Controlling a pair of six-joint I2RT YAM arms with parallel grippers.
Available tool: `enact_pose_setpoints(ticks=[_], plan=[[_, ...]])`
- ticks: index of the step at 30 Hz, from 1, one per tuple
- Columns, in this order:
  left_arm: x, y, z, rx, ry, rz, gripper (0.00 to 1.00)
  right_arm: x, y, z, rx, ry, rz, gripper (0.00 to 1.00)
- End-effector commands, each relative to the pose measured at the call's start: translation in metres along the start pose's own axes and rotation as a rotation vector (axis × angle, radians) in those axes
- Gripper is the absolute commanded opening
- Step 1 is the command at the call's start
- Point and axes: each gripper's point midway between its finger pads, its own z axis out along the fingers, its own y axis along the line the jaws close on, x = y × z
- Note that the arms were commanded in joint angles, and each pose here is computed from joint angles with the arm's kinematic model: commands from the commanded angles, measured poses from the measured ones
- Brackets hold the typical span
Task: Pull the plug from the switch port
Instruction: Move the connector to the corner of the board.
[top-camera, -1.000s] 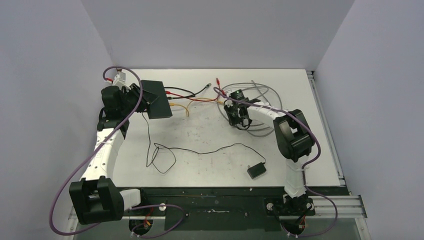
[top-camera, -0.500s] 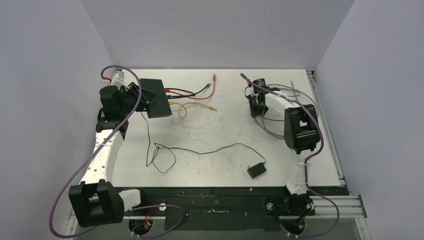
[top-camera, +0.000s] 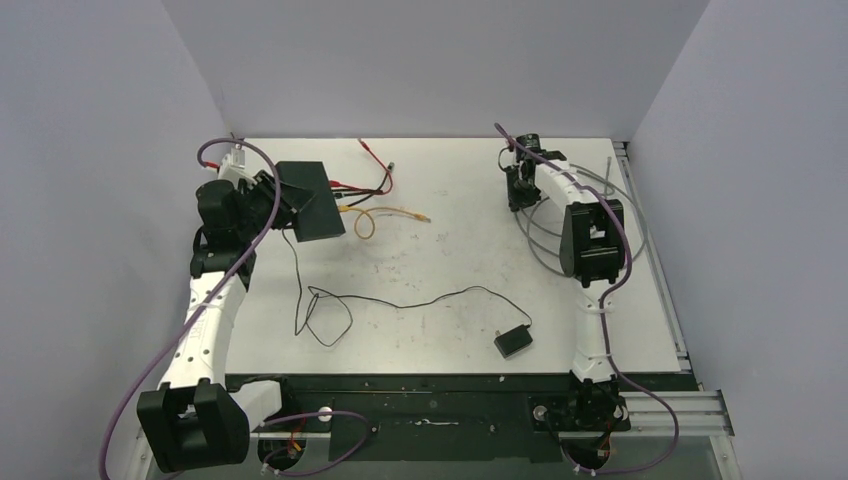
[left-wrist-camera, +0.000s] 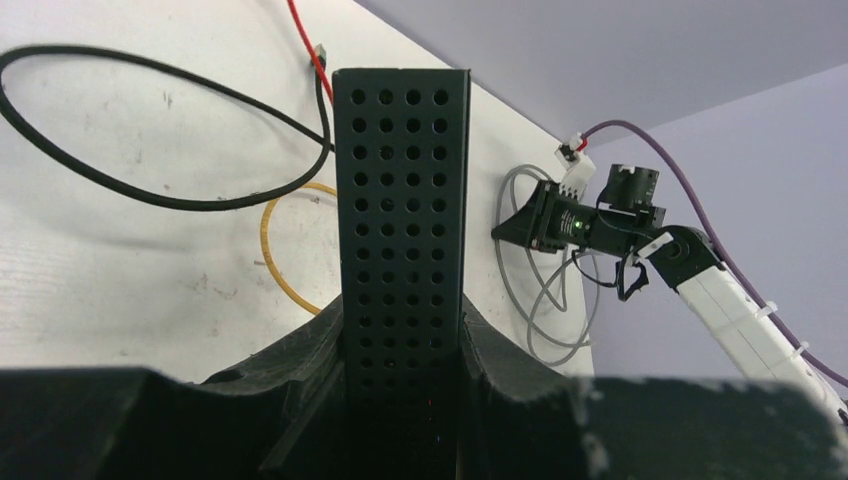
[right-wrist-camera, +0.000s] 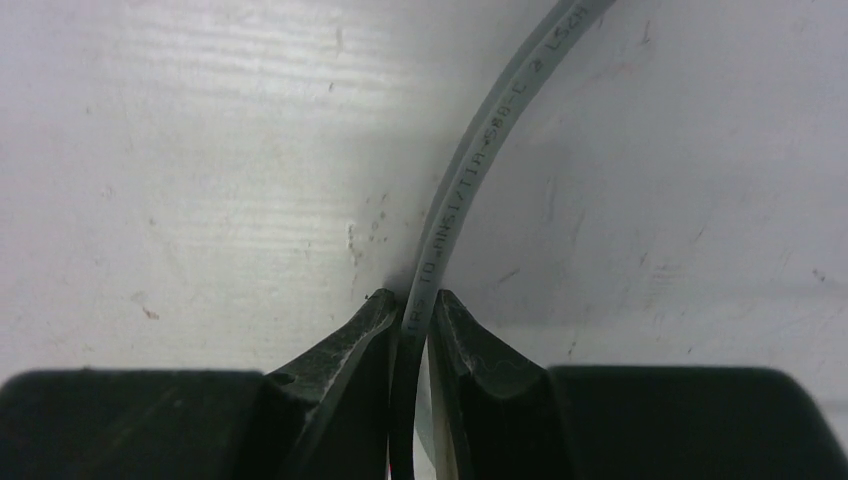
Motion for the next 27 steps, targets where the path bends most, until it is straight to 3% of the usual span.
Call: enact_pose_setpoints(ticks=[1,15,21,27], plan=[[-0.011,-0.039,-0.008,0.158,-0.059,0.000,0.00,-0.038,-0.026,0.007,0.033,-0.073,0.035,0.19],[0.029,-0.038,0.008,0.197,0.072,0.006,0.00,-0.112,-0.017,-0.068,-0.027,-0.322,0.034,0.47],[0.046,-0.040,0.016,0.206,0.143,0.048,0.00,-0.132,-0.012,-0.120,-0.044,-0.434,0.045,0.77],[0.058,-0.041,0.023,0.227,0.196,0.086,0.00,-0.126,0.010,-0.155,-0.142,-0.473,0.041,0.98]])
